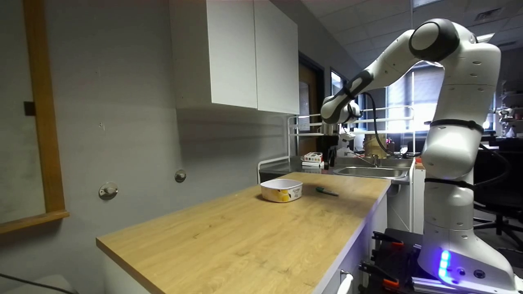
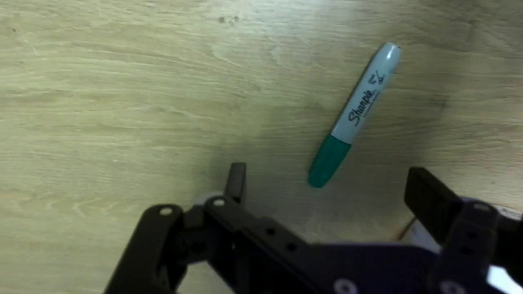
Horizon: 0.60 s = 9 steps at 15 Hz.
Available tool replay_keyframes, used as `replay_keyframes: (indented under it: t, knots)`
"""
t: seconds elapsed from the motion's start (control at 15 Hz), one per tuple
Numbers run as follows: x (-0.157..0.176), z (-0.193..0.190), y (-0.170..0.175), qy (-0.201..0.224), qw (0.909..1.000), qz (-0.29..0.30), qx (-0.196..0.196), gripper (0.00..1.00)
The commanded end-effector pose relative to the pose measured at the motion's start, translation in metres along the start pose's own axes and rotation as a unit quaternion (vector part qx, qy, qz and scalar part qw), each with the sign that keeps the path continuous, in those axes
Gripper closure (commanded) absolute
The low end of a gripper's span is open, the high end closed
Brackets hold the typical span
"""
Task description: Put the pen in the bowl
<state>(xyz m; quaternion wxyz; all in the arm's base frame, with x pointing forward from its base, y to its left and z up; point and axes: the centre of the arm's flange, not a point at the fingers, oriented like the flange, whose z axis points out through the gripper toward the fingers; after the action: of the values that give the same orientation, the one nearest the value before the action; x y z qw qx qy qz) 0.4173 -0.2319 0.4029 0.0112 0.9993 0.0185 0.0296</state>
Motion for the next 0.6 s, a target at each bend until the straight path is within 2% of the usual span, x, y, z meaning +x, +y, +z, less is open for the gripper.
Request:
replay_keyframes:
  t: [0.0,0.53]
  knots:
    - [0.019,0.035,0.023,-0.040,0.9990,0.022,0.002,0.00]
    - [0.019,0.087,0.014,-0.092,0.9949,0.033,0.027,0.00]
